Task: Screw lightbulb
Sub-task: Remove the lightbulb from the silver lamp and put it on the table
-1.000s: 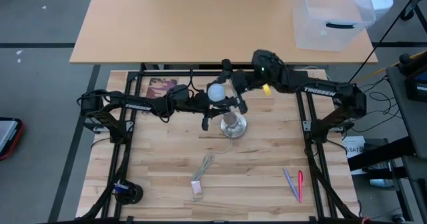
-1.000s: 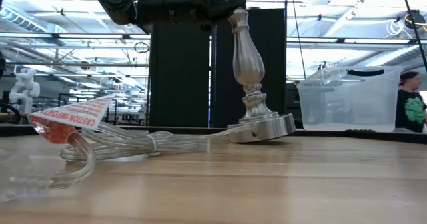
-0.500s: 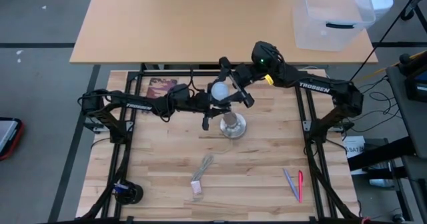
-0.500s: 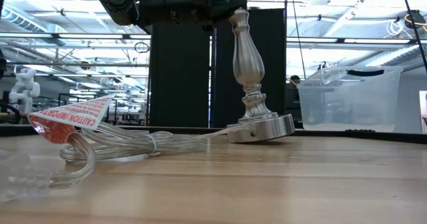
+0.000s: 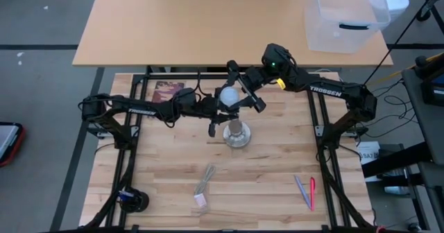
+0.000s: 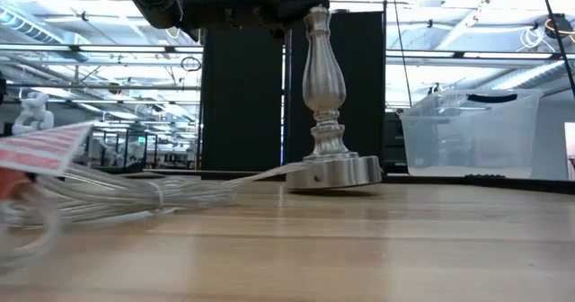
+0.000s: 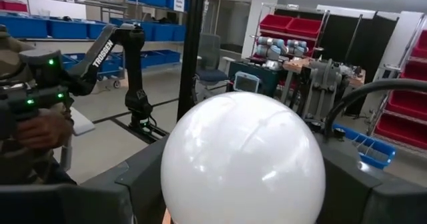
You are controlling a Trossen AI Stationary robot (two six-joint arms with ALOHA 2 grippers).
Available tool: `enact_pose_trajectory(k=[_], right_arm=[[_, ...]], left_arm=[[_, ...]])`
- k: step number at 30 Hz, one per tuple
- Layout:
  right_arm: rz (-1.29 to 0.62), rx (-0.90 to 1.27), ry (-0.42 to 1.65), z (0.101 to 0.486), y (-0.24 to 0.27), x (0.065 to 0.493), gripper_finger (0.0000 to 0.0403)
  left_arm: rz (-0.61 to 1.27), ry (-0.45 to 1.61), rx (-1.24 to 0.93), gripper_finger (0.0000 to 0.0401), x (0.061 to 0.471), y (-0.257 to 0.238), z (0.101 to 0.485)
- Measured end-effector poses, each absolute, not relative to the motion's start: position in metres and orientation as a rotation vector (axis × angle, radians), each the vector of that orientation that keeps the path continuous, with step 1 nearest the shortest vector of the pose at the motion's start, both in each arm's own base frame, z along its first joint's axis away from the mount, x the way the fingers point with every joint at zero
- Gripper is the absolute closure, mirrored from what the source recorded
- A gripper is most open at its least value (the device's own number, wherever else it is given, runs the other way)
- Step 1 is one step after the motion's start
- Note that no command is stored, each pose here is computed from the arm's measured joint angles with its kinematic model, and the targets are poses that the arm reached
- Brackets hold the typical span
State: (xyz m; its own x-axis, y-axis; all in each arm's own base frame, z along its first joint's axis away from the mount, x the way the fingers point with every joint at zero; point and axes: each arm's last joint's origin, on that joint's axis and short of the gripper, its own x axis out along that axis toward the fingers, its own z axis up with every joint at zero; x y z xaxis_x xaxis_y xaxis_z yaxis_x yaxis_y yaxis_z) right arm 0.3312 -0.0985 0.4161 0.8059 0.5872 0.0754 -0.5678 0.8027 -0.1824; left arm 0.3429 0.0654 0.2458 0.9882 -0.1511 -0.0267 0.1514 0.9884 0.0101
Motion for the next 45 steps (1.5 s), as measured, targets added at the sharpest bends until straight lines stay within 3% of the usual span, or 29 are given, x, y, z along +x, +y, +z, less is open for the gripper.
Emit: enact_pose_trajectory(k=[14,45], right_arm=[[0.617,-0.137,-0.113,0.414,-0.094,0.333,0.0126],[0.301,-0.114,-0.033,0.414,-0.052,0.345,0.0130]], left_arm=[[-0.196,0.058,0.014,0.0326,0.343,0.065,0.243],[-0.176,0.060,0.013,0.0326,0.343,0.065,0.243]])
